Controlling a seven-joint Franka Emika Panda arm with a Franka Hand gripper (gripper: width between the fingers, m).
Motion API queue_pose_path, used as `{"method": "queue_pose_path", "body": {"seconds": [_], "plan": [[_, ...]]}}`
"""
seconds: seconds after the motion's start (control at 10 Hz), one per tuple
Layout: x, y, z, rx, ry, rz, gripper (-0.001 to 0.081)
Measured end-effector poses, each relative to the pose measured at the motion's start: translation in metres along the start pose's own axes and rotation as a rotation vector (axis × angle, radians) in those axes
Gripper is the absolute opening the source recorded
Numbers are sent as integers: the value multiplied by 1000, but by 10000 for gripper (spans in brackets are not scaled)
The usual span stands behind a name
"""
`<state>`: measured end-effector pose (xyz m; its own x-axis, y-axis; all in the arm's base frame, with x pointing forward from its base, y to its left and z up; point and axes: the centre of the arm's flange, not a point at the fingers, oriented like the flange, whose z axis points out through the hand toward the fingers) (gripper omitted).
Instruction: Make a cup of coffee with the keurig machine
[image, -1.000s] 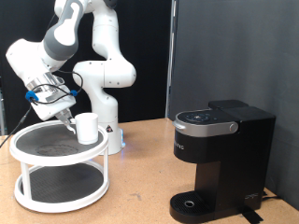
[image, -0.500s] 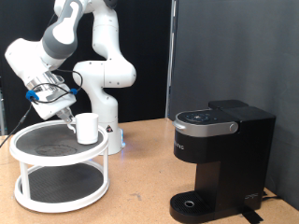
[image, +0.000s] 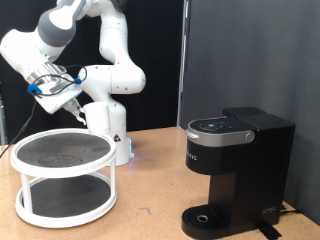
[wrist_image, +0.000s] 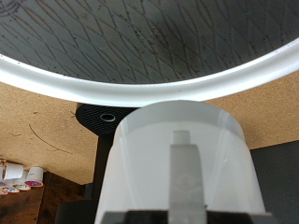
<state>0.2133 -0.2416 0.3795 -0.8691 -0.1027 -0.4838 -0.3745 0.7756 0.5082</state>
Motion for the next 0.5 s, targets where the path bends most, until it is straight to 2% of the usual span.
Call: {"method": "queue_pose_path", "body": {"seconds": [0.3,0.5], "plan": [[-1,1,10,0,3,25,0],[-16,6,33,26,-34,64,0]]}}
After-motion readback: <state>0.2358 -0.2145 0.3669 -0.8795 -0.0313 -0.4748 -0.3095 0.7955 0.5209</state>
